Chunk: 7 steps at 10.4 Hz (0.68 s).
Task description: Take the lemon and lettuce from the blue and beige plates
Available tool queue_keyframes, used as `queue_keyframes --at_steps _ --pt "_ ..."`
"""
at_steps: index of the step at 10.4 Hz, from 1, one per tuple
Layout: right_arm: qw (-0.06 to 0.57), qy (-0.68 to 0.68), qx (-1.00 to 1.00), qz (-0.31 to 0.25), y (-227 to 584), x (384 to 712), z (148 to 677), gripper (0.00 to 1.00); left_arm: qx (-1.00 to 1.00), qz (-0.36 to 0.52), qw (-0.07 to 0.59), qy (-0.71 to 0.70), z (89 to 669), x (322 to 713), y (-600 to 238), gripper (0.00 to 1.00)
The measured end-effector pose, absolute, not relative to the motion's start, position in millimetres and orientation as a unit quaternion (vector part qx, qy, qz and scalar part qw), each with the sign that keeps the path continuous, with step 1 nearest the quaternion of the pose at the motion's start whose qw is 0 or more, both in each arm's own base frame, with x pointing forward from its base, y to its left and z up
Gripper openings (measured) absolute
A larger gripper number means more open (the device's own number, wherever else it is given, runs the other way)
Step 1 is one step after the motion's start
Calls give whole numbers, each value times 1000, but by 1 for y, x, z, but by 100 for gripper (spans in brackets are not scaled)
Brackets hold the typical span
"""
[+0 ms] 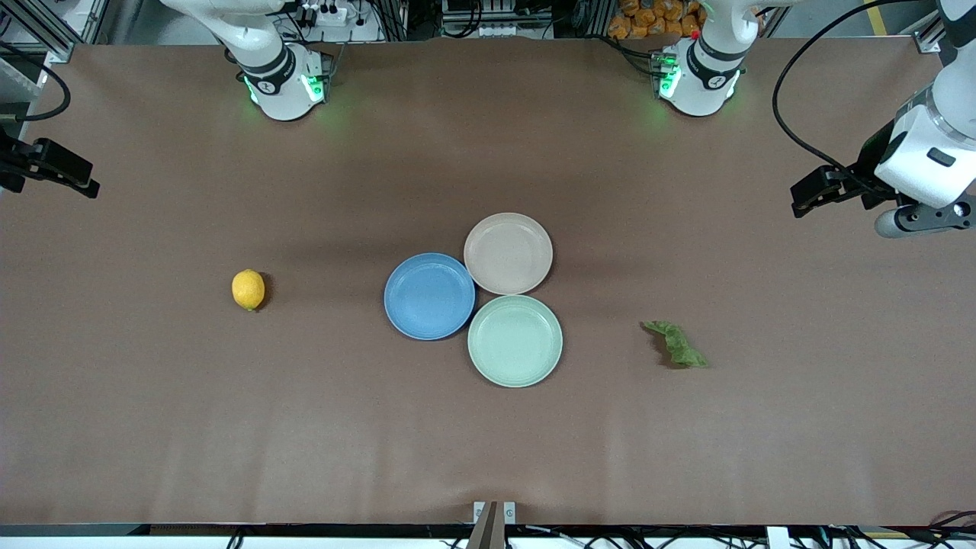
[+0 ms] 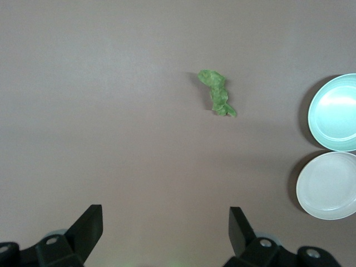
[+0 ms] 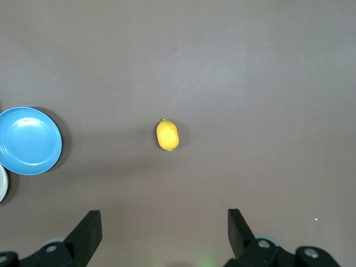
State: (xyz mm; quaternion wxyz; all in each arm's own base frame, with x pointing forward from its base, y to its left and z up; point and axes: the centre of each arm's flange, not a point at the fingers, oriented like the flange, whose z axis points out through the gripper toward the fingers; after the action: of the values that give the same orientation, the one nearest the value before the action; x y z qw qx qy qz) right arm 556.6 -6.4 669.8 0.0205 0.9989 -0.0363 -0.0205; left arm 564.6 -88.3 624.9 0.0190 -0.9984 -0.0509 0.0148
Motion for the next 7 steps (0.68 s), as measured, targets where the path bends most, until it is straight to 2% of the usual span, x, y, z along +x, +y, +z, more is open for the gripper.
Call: queue_keyframes --at_steps 7 --pt "18 -36 999 -14 -7 560 665 100 -999 0 16 -49 628 567 -90 100"
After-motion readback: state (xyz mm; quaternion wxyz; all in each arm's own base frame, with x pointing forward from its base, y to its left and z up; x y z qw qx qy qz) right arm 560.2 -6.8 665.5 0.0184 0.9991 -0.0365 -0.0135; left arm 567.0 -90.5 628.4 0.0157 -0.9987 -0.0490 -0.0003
